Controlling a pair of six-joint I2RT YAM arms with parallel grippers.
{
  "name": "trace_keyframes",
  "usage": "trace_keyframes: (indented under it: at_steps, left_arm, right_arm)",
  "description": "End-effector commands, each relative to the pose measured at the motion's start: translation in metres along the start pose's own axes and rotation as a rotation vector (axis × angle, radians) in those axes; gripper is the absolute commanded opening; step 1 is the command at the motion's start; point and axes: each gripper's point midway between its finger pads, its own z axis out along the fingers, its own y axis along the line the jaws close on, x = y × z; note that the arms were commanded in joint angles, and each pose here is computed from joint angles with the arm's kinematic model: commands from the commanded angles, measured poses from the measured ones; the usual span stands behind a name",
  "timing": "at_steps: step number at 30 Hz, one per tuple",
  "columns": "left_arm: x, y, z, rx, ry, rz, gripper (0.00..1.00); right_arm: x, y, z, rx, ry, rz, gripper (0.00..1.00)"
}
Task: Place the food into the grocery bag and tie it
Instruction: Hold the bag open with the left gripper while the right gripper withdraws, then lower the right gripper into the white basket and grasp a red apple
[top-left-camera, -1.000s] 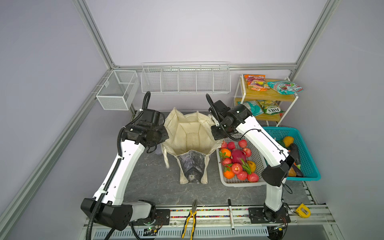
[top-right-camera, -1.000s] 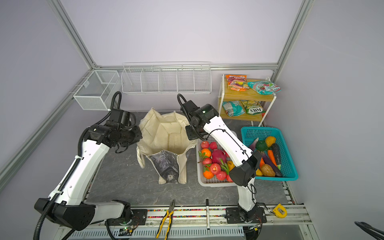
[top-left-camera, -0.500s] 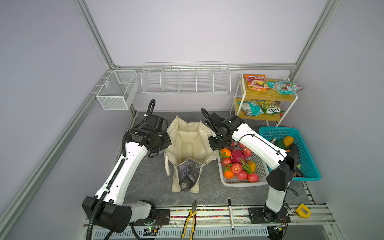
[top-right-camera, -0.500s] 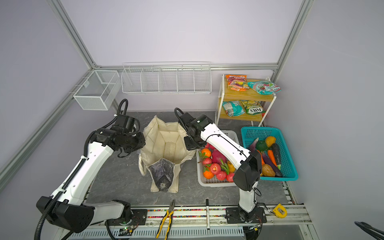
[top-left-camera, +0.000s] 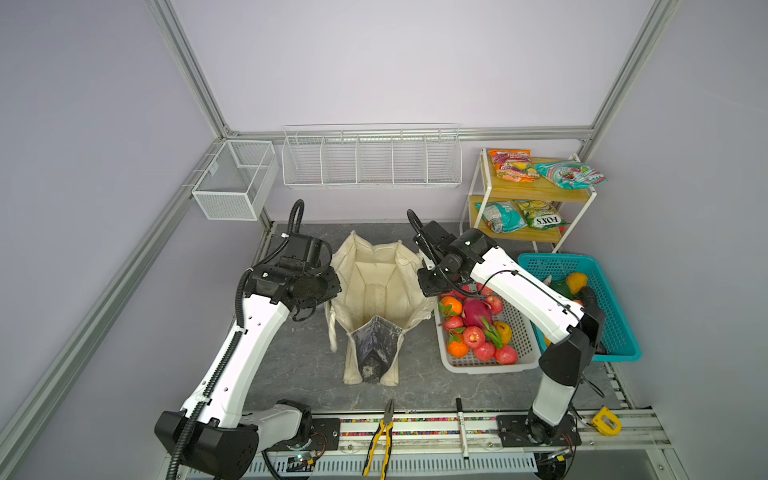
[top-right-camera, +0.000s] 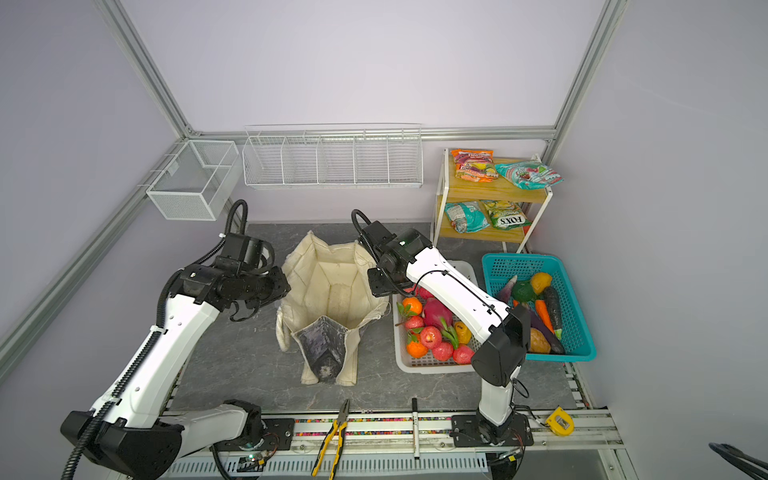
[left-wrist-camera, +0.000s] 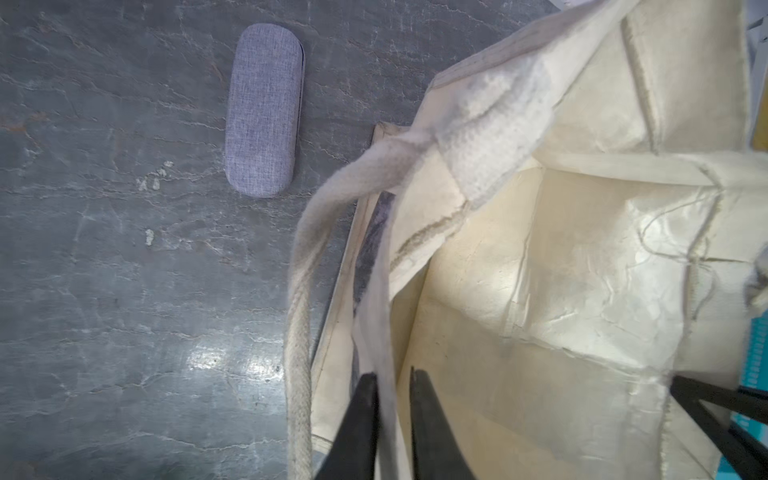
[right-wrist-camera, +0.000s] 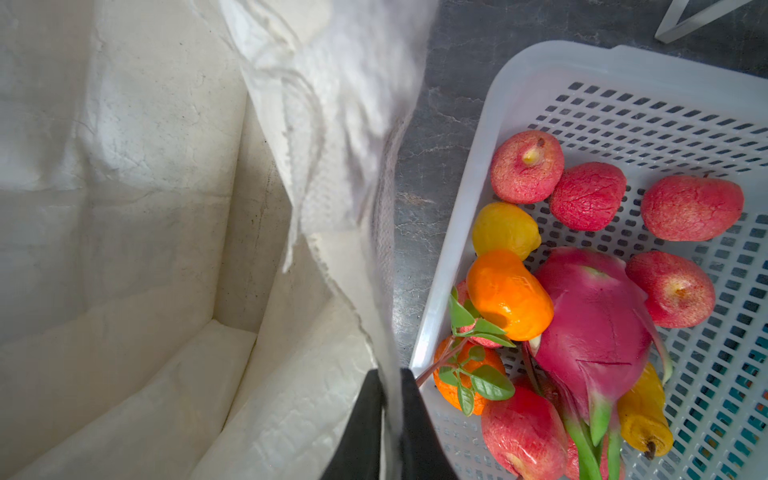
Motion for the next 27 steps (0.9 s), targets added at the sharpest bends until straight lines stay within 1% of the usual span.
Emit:
trace_keyframes:
  at_steps: [1, 3, 5, 8, 9, 10, 11, 13, 14, 16, 17, 19, 21, 22, 24, 27]
  left_arm:
    - [0.005, 0.009, -0.002, -0.033, 0.002, 0.013, 0.06]
    - [0.004, 0.009, -0.002, -0.035, 0.003, 0.017, 0.00]
    - [0.002, 0.008, -0.003, -0.032, -0.005, 0.020, 0.00]
    - [-0.003, 0.005, -0.007, -0.019, -0.021, 0.033, 0.00]
    - [-0.003, 0.005, -0.006, -0.016, -0.019, 0.039, 0.00]
    - [-0.003, 0.004, -0.007, -0.012, -0.017, 0.045, 0.00]
    - [-0.003, 0.004, -0.006, -0.010, -0.014, 0.050, 0.00]
    - [-0.003, 0.003, -0.006, -0.008, -0.007, 0.062, 0.00]
    - [-0.003, 0.002, -0.006, -0.006, -0.006, 0.069, 0.00]
    - [-0.003, 0.001, -0.006, -0.002, -0.005, 0.085, 0.00]
    - [-0.003, 0.001, -0.006, 0.001, -0.004, 0.091, 0.00]
    - [-0.002, 0.000, -0.005, 0.003, 0.002, 0.106, 0.00]
    - [-0.002, -0.002, -0.005, 0.010, 0.004, 0.120, 0.00]
    - [-0.002, -0.001, -0.005, 0.011, 0.006, 0.124, 0.00]
    - [-0.002, -0.003, -0.005, 0.020, 0.004, 0.130, 0.00]
    - [-0.002, -0.005, -0.005, 0.033, 0.000, 0.134, 0.00]
  right_arm:
    - [-0.007, 0.003, -0.024, -0.042, -0.061, 0.012, 0.19]
    - [-0.010, 0.006, -0.033, -0.060, -0.077, 0.006, 0.29]
    - [-0.016, 0.007, -0.048, -0.073, -0.110, 0.005, 0.42]
    - [-0.027, 0.003, -0.082, -0.073, -0.201, 0.011, 0.65]
    - [-0.031, 0.000, -0.096, -0.076, -0.243, 0.010, 0.70]
    - [-0.035, -0.003, -0.108, -0.079, -0.281, 0.012, 0.73]
    - [-0.037, -0.008, -0.119, -0.074, -0.314, 0.022, 0.75]
    - [-0.038, -0.027, -0.141, -0.054, -0.363, 0.086, 0.81]
    - [-0.036, -0.036, -0.149, -0.053, -0.378, 0.115, 0.82]
    - [-0.029, -0.063, -0.159, -0.013, -0.406, 0.196, 0.84]
    - [-0.022, -0.078, -0.158, 0.020, -0.407, 0.240, 0.85]
    - [-0.004, -0.107, -0.151, 0.080, -0.388, 0.343, 0.85]
    - [0.017, -0.127, -0.138, 0.111, -0.346, 0.437, 0.85]
    - [0.026, -0.132, -0.133, 0.117, -0.330, 0.470, 0.85]
    - [0.056, -0.146, -0.114, 0.141, -0.261, 0.597, 0.85]
    - [0.092, -0.149, -0.090, 0.104, -0.177, 0.759, 0.85]
